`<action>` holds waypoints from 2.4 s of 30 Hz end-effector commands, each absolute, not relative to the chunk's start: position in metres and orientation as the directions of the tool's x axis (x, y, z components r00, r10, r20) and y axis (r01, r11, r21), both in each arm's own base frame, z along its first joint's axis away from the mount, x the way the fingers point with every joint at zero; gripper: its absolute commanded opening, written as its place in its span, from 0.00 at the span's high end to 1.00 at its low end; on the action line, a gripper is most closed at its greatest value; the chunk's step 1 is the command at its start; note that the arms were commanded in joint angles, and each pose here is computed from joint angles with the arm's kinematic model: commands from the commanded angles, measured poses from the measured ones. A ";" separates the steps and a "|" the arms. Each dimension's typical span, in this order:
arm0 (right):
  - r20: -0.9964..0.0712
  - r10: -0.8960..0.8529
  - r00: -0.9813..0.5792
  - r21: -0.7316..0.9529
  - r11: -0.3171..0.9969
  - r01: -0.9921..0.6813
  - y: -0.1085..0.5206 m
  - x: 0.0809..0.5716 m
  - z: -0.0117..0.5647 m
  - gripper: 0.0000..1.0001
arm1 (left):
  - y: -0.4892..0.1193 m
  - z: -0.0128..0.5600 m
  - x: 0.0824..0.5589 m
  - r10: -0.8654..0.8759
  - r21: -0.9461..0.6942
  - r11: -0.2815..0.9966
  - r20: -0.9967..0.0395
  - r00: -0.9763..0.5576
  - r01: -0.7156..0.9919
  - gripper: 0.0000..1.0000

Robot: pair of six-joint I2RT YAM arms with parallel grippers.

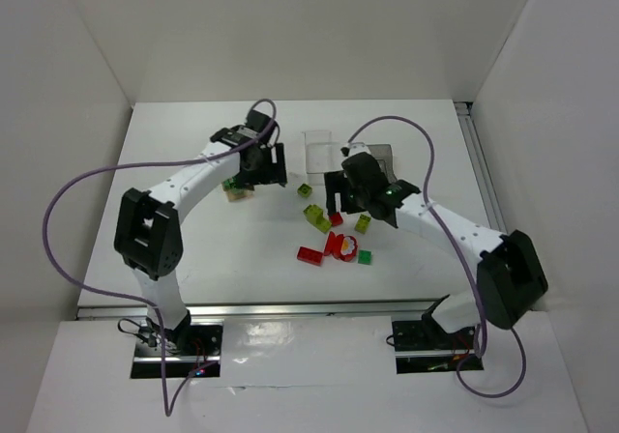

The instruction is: Sort the legos into containers by color

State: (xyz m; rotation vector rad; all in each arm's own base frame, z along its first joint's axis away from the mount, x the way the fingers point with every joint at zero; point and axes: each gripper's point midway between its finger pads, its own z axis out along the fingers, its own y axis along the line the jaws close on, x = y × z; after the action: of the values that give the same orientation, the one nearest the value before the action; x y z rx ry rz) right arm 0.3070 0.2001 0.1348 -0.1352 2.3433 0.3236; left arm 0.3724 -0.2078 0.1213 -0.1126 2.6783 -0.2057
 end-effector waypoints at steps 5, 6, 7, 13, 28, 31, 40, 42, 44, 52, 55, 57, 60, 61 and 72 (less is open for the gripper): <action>-0.726 -0.260 -0.637 0.081 0.887 -0.454 0.250 0.335 0.131 0.14 | -0.146 0.174 0.376 -0.279 -0.242 0.954 -0.508 -0.815 -0.176 0.10; -0.725 -0.278 -0.631 0.077 0.877 -0.474 0.254 0.337 0.131 0.14 | -0.140 0.174 0.377 -0.290 -0.242 0.952 -0.508 -0.811 -0.189 0.10; -0.705 -0.318 -0.634 0.061 0.863 -0.501 0.256 0.338 0.117 0.16 | -0.141 0.169 0.374 -0.287 -0.243 0.952 -0.493 -0.822 -0.187 0.11; -0.653 -0.411 -0.636 0.095 0.789 -0.607 0.279 0.339 0.092 0.17 | -0.145 0.158 0.368 -0.282 -0.256 0.950 -0.466 -0.839 -0.177 0.11; -0.654 -0.392 -0.647 0.141 0.777 -0.614 0.294 0.344 0.078 0.48 | -0.149 0.145 0.366 -0.257 -0.254 0.955 -0.439 -0.861 -0.155 0.13; -0.672 -0.371 -0.641 0.143 0.784 -0.603 0.295 0.348 0.085 0.63 | -0.150 0.145 0.365 -0.247 -0.256 0.956 -0.437 -0.865 -0.144 0.13; -0.782 -0.149 -0.605 0.320 0.736 -0.596 0.290 0.341 0.174 0.73 | -0.178 0.154 0.359 -0.081 -0.430 0.892 -0.460 -0.884 0.141 0.02; -0.777 -0.102 -0.621 0.397 0.686 -0.610 0.284 0.333 0.186 0.73 | -0.185 0.160 0.359 -0.052 -0.496 0.841 -0.471 -0.881 0.215 0.01; -0.760 -0.059 -0.647 0.492 0.597 -0.633 0.290 0.321 0.199 0.73 | -0.201 0.167 0.346 -0.017 -0.597 0.747 -0.458 -0.889 0.293 0.00; -0.682 0.000 -0.731 0.688 0.339 -0.642 0.287 0.288 0.223 0.73 | -0.230 0.197 0.310 0.003 -0.761 0.398 -0.557 -0.831 0.511 0.00; -0.681 -0.023 -0.732 0.698 0.279 -0.659 0.288 0.280 0.232 0.73 | -0.236 0.209 0.297 0.032 -0.761 0.278 -0.603 -0.797 0.586 0.00; -0.671 -0.037 -0.741 0.711 0.250 -0.657 0.285 0.275 0.233 0.73 | -0.237 0.212 0.295 0.046 -0.745 0.249 -0.630 -0.776 0.619 0.00; -0.660 -0.050 -0.750 0.727 0.210 -0.654 0.287 0.270 0.236 0.73 | -0.241 0.219 0.293 0.070 -0.722 0.205 -0.662 -0.746 0.661 0.00; -0.660 -0.050 -0.750 0.727 0.210 -0.654 0.287 0.270 0.236 0.73 | -0.244 0.219 0.290 0.078 -0.722 0.198 -0.662 -0.745 0.663 0.01; -0.620 -0.084 -0.780 0.767 0.148 -0.625 0.289 0.260 0.232 0.71 | -0.270 0.230 0.268 0.148 -0.697 0.079 -0.699 -0.700 0.712 0.06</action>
State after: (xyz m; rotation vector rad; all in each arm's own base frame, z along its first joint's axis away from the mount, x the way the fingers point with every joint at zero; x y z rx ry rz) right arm 0.2620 0.2884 0.2237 -0.6329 2.0460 1.6303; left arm 0.2703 -0.2622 0.2060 0.7106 2.0509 -1.6623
